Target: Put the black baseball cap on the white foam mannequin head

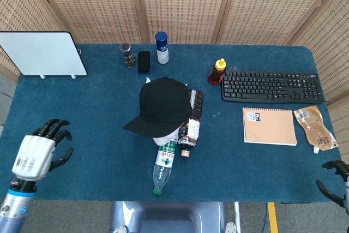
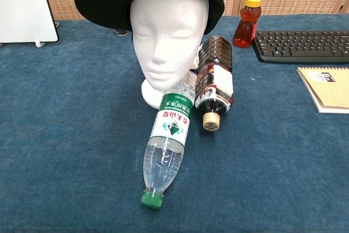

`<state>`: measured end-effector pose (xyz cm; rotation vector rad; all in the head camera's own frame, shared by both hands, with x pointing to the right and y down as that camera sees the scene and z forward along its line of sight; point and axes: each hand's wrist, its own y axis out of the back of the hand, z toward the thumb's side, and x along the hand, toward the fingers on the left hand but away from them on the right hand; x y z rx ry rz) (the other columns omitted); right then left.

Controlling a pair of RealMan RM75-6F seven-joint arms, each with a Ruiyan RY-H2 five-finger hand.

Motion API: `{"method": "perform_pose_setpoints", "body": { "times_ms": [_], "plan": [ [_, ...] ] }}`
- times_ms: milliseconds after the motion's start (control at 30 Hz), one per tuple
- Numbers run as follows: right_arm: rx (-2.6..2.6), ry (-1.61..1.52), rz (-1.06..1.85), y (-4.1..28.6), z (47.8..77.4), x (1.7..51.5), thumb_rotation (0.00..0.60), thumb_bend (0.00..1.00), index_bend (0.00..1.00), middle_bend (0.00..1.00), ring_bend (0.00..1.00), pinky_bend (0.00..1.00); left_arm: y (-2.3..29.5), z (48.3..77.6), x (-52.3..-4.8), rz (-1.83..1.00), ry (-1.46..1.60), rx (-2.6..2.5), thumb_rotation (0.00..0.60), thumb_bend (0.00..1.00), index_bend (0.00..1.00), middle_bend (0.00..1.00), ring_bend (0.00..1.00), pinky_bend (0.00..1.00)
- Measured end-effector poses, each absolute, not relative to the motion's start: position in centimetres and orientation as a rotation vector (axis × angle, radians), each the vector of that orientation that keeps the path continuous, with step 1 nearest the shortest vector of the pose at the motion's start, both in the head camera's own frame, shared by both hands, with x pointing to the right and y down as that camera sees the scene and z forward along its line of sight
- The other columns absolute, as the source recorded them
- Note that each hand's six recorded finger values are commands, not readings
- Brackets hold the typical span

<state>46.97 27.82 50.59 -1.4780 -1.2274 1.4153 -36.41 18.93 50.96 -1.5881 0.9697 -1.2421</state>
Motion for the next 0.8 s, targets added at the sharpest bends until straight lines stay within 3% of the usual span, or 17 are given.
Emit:
{"method": "perform_pose_setpoints", "body": {
  "times_ms": [167, 400, 567, 800],
  "plan": [
    [-1.517, -1.188, 1.406, 27.2, 51.4, 45.9, 0.600, 0.23, 0.43, 0.47, 0.51, 0.57, 21.3, 51.5, -41.2, -1.404, 1.076, -1.546, 0.600, 0.30, 0.61, 0.42, 0.32, 0.53],
    [-1.515, -1.174, 1.410, 26.7, 51.4, 45.5, 0.600, 0.23, 0.43, 0.47, 0.51, 0.57, 24.4, 51.1, -47.2, -1.583, 1.145, -1.432, 0.600, 0.31, 0.63, 0.44, 0.33, 0.53],
    [-1.517, -1.168, 1.418, 26.6, 51.5, 45.3, 0.600, 0.23, 0.43, 0.47, 0.51, 0.57, 25.8, 50.7, -49.1, -1.645, 1.144, -1.393, 0.600, 0.30, 0.63, 0.44, 0.33, 0.53],
    [-1.527, -1.164, 1.404, 26.4, 51.7, 45.1, 0.600, 0.23, 0.43, 0.47, 0.51, 0.57, 25.2, 50.3, -48.9, -1.614, 1.132, -1.379, 0.600, 0.31, 0.63, 0.44, 0.33, 0.52]
  ]
}}
